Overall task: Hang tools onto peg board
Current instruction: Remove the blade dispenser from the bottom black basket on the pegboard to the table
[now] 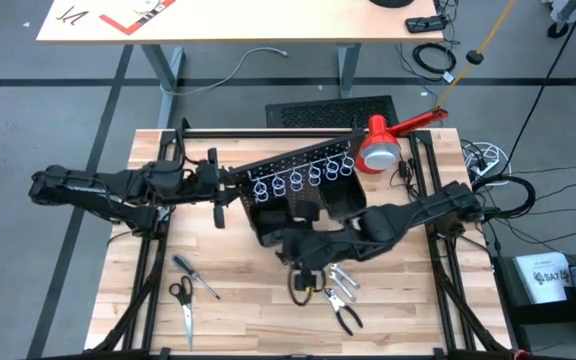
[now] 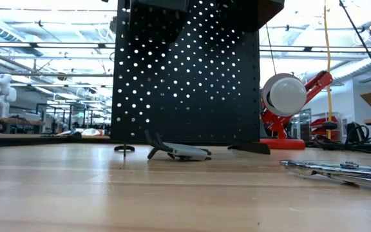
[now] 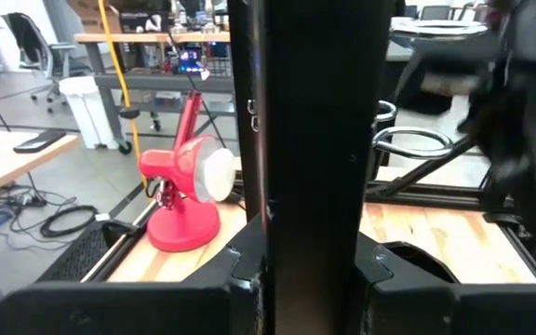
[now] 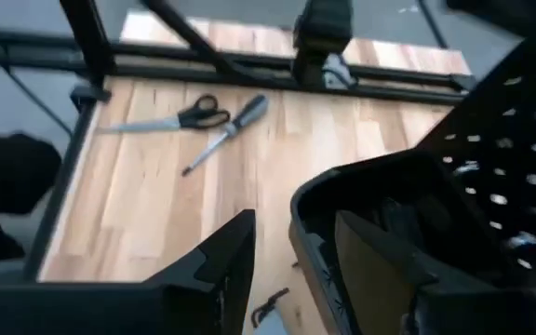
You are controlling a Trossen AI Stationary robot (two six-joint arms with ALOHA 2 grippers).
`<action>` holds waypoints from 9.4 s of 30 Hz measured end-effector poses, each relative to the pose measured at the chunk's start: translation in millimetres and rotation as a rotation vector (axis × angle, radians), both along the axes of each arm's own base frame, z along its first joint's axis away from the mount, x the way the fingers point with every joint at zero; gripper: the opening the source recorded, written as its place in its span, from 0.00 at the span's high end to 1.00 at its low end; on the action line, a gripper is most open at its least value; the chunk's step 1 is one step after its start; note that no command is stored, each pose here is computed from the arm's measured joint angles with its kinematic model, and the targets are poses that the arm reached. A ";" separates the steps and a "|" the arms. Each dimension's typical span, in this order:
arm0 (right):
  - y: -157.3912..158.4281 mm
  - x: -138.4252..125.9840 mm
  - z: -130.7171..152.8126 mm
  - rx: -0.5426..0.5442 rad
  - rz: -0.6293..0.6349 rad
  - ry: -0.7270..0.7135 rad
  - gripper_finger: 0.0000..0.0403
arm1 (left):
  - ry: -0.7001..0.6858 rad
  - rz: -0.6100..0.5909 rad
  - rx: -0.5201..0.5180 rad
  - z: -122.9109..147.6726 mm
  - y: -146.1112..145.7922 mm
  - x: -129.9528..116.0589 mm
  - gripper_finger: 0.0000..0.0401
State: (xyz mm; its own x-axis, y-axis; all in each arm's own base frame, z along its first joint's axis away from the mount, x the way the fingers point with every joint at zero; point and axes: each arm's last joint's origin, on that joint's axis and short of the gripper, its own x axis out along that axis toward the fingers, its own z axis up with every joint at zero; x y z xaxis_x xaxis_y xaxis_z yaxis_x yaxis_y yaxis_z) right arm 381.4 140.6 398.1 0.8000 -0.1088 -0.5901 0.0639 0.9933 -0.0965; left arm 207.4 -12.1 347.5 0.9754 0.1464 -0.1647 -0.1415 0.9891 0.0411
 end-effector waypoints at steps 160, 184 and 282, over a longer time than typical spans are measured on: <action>-38.9 66.7 -101.7 -0.254 -0.141 0.284 0.62 | -0.030 -0.019 0.260 -3.3 -44.9 13.6 0.82; -42.1 67.8 -102.5 -0.254 -0.135 0.288 0.75 | -0.037 -0.015 0.238 -2.6 -44.9 13.6 0.82; 79.7 21.7 -164.0 0.035 -0.014 0.626 0.73 | -0.015 0.119 0.072 -0.6 -9.2 6.4 0.83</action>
State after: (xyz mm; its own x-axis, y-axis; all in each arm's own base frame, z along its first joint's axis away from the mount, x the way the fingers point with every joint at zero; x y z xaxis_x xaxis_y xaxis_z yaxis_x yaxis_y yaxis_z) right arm 403.1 220.3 234.1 0.2996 -0.0889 -0.9499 0.0189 0.9960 -0.0872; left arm 213.8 -21.3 346.9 0.9527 0.2722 -0.1354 -0.2589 0.9598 0.1082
